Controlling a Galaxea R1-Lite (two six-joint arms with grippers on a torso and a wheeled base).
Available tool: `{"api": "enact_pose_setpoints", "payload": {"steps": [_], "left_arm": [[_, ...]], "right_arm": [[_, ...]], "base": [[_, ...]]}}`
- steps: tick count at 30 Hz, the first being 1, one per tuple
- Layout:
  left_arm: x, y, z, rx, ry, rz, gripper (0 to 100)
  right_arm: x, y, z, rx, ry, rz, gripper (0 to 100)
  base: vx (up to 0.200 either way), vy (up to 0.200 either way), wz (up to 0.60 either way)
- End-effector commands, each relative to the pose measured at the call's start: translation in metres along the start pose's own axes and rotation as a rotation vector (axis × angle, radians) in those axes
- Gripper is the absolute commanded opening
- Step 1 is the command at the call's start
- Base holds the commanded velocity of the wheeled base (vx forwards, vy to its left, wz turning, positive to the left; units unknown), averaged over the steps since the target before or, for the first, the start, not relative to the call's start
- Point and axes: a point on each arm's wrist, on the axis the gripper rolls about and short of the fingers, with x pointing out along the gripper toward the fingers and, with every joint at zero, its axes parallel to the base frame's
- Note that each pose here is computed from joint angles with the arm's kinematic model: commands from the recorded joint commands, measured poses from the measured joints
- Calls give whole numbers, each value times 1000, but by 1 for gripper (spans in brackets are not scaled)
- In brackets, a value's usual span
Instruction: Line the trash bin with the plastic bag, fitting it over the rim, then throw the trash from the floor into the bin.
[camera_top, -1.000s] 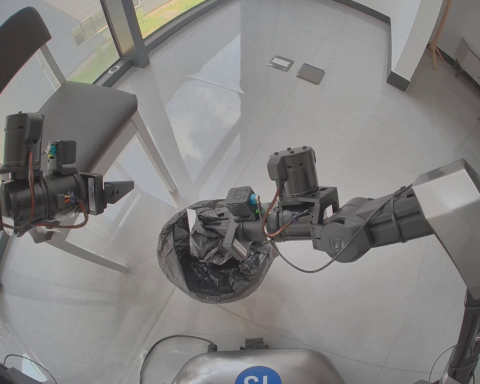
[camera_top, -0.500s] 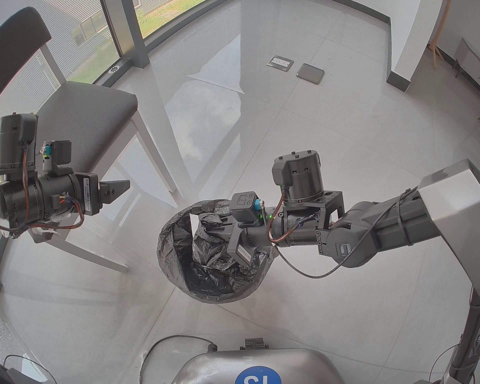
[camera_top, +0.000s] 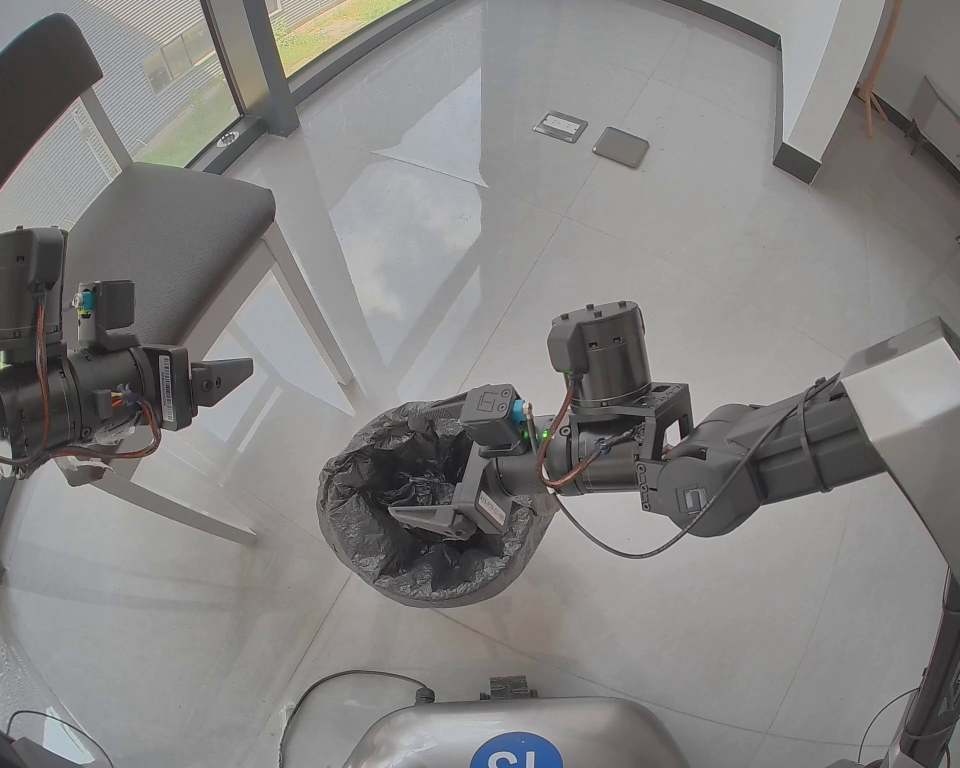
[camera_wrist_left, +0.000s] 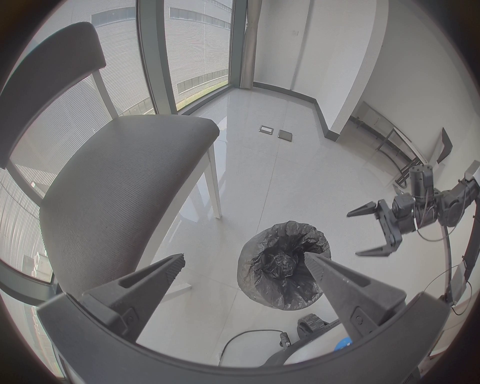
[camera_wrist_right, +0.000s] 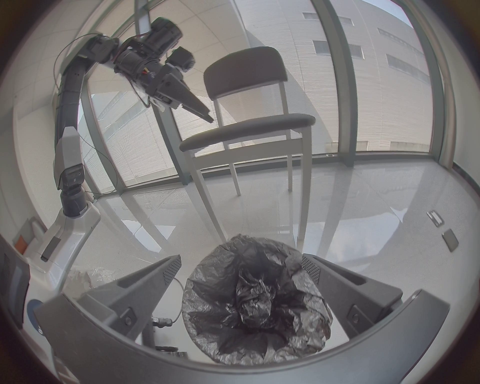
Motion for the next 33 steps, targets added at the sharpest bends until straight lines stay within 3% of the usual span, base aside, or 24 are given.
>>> {"api": "enact_pose_setpoints", "payload": {"steps": [1,10,16,20,24,28,33], "left_arm": [[-2,1,1,-3,-6,2,100],[-5,2,-4,-2,3,5,100],[-2,-1,-14,3,39,-16,100],[0,-5,-21,13,71,-33,100],[2,-4,-19,9,82,-18,100],[-8,-2,-9,-18,92,17,100],[-24,12,16,-79,22,108,100]], "right_arm": [[-2,-1,1,-2,-1,-4,100],[-21,-13,-1,17,8,-47,100],[-44,-11,-3,103,47,-93,100],[-82,-20,-8,158,139,-213,100],[-126,-30,-19,237,294,-430,100],[-180,-34,-25,315,344,-609,100],[-249,-23,-24,358,391,-811,100]], "base": [[0,0,0],[0,0,0],[0,0,0],[0,0,0],[0,0,0],[0,0,0],[0,0,0]]}}
